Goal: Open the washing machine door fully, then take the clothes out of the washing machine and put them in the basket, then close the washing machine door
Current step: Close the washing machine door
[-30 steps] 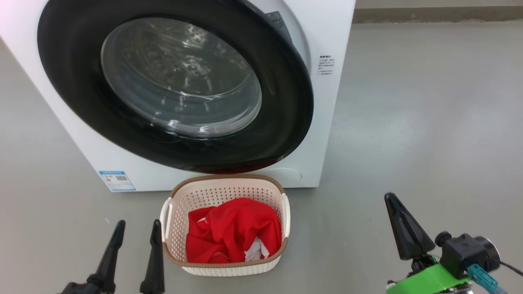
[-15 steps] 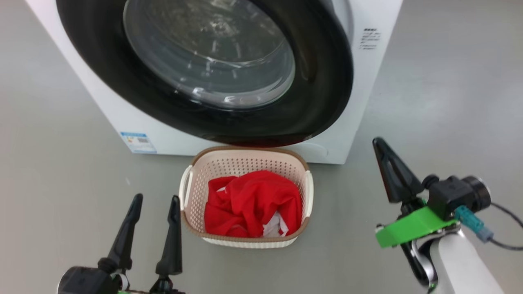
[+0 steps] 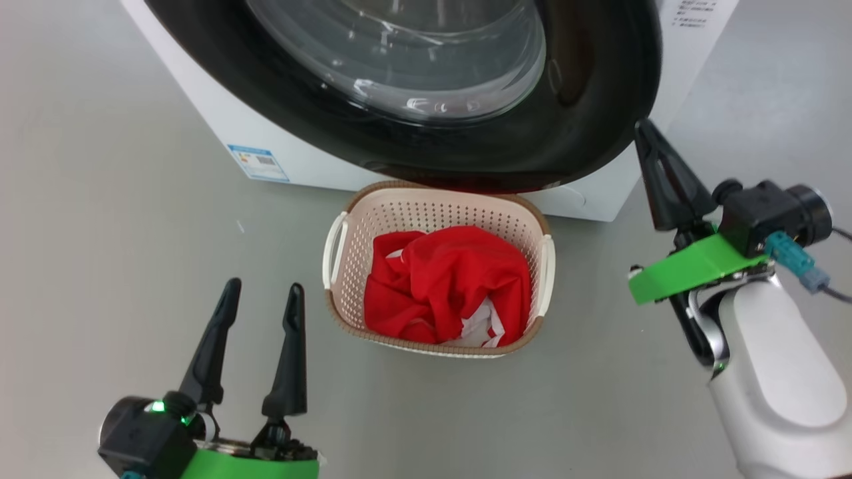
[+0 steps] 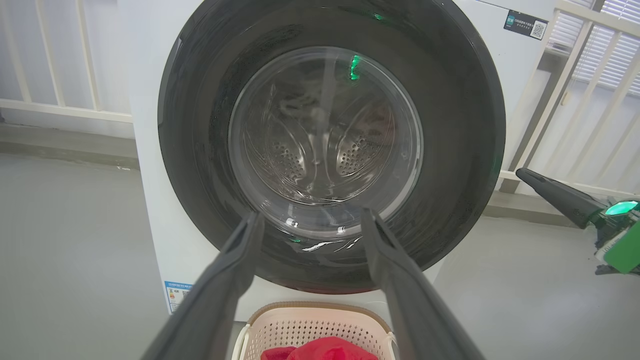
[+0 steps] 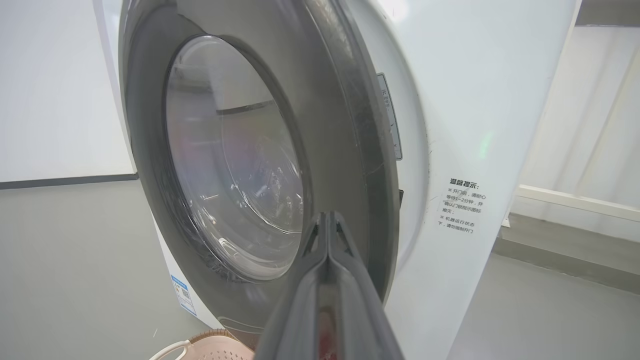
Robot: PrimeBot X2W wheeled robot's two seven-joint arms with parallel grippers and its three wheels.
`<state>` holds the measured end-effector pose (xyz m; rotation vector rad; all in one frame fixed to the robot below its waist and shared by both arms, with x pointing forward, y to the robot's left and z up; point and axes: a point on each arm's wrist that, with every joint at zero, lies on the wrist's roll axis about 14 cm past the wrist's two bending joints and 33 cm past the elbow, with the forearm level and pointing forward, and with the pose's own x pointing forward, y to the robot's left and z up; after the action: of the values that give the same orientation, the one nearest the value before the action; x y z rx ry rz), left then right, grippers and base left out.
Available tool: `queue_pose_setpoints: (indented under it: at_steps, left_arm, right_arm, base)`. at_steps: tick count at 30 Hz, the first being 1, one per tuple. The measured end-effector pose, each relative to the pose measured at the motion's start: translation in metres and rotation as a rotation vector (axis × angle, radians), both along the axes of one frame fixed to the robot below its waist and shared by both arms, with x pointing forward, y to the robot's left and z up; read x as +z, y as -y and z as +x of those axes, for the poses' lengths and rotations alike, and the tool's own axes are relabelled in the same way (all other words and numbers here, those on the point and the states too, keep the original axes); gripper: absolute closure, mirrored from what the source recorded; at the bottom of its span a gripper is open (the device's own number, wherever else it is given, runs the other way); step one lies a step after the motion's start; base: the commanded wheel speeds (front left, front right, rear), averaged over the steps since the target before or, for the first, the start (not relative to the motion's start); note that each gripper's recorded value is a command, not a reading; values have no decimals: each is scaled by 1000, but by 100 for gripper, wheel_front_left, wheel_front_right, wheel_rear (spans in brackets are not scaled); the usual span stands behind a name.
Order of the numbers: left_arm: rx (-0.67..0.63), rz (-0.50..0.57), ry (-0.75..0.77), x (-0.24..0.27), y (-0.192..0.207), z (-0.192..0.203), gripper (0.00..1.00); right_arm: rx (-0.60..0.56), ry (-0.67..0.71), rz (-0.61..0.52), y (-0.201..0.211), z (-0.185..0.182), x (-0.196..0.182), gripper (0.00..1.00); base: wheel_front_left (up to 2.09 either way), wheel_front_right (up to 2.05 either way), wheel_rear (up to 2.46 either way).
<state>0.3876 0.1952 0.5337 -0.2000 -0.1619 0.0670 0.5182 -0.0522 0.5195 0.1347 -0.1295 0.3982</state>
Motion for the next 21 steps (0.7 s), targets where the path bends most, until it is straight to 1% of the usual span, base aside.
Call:
queue_pose_setpoints:
  at_steps: [13,21]
  left_arm:
    - [-8,5,-25,-11,-1,14,0]
    - [-15,15,-36,-16,-1,17,0]
  right_arm:
    - [8,6,-23,-5,45,-2,100]
    - [-21,0,-41,3,71,0,100]
  base:
    - [0,0,0]
    - [0,0,0]
